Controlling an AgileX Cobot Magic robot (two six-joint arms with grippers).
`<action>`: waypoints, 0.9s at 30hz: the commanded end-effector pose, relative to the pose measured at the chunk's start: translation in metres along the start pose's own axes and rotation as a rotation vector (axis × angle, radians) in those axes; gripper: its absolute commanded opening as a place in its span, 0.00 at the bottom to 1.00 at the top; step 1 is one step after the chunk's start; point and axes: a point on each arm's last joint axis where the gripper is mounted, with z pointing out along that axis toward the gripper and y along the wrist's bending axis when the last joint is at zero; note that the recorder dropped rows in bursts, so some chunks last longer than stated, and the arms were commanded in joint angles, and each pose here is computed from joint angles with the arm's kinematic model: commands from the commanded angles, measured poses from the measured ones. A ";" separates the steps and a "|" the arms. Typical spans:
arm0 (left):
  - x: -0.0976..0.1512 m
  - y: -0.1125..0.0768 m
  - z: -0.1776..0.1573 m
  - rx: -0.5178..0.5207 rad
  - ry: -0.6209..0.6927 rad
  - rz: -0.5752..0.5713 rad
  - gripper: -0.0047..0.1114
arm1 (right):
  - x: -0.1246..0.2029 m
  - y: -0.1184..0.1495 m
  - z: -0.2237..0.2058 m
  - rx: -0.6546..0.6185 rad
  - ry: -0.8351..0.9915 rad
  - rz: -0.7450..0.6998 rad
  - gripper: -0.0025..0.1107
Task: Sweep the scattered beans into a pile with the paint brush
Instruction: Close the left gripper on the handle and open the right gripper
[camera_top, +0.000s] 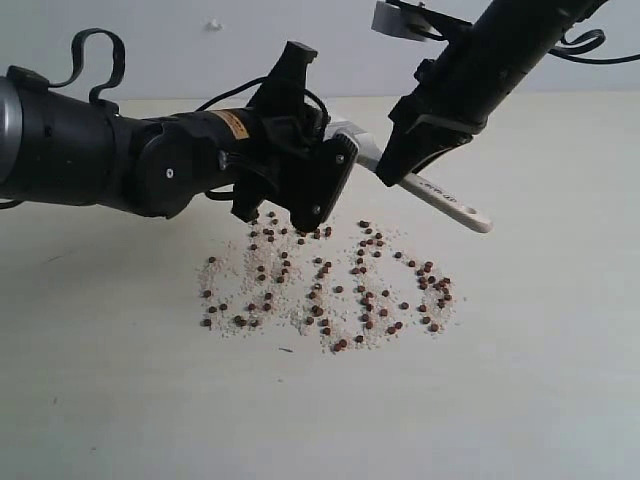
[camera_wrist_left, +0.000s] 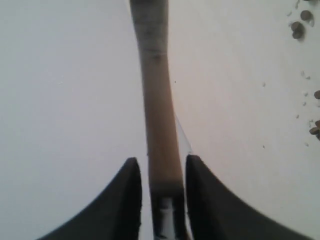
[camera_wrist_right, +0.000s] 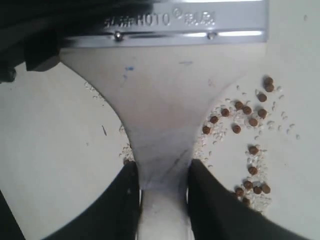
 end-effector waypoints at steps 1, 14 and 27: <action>-0.001 0.000 0.001 -0.020 0.005 -0.002 0.07 | -0.003 0.001 -0.003 -0.004 -0.020 -0.001 0.02; -0.008 0.003 -0.001 -0.041 -0.011 0.019 0.04 | -0.004 0.003 -0.003 -0.026 -0.038 0.029 0.37; -0.012 0.004 -0.002 -0.036 0.005 -0.055 0.04 | 0.002 -0.005 -0.003 0.063 0.035 0.075 0.52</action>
